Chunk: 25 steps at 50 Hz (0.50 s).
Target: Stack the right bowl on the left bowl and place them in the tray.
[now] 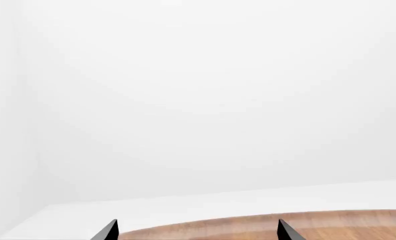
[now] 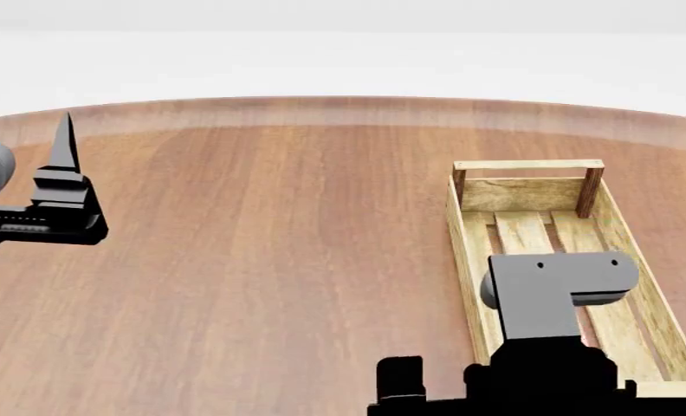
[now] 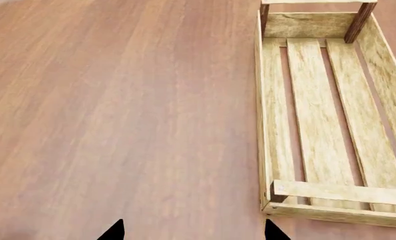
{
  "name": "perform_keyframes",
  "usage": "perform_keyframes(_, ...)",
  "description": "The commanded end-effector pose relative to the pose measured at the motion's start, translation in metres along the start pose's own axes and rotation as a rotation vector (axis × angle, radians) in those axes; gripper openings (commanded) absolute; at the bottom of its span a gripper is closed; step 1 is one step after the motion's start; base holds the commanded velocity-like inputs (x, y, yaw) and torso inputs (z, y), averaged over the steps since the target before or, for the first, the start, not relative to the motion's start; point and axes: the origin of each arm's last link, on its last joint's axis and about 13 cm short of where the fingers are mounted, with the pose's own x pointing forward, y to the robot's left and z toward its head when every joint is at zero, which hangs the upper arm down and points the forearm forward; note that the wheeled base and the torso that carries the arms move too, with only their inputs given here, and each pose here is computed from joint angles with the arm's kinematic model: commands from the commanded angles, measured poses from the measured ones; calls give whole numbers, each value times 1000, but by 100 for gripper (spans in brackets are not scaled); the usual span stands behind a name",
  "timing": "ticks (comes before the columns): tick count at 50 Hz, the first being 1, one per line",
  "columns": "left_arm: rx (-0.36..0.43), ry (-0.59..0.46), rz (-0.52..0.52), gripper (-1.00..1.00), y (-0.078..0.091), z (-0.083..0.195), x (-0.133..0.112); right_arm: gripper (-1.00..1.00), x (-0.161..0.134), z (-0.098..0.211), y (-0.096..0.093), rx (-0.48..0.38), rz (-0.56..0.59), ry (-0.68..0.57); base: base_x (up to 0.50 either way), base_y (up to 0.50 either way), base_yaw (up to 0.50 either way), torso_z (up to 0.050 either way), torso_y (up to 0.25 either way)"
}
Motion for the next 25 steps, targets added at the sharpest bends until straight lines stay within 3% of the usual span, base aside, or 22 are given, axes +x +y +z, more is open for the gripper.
perform_keyframes(1,0,4,2,100,0,-1,0,100,-1,-15,-3,7,-9,65,0,0,0,0,0)
perform_keyframes(25,7,2,7,100,1,0,1,100,-1,-46,-12,7,-67,188,0,0,0,0,0)
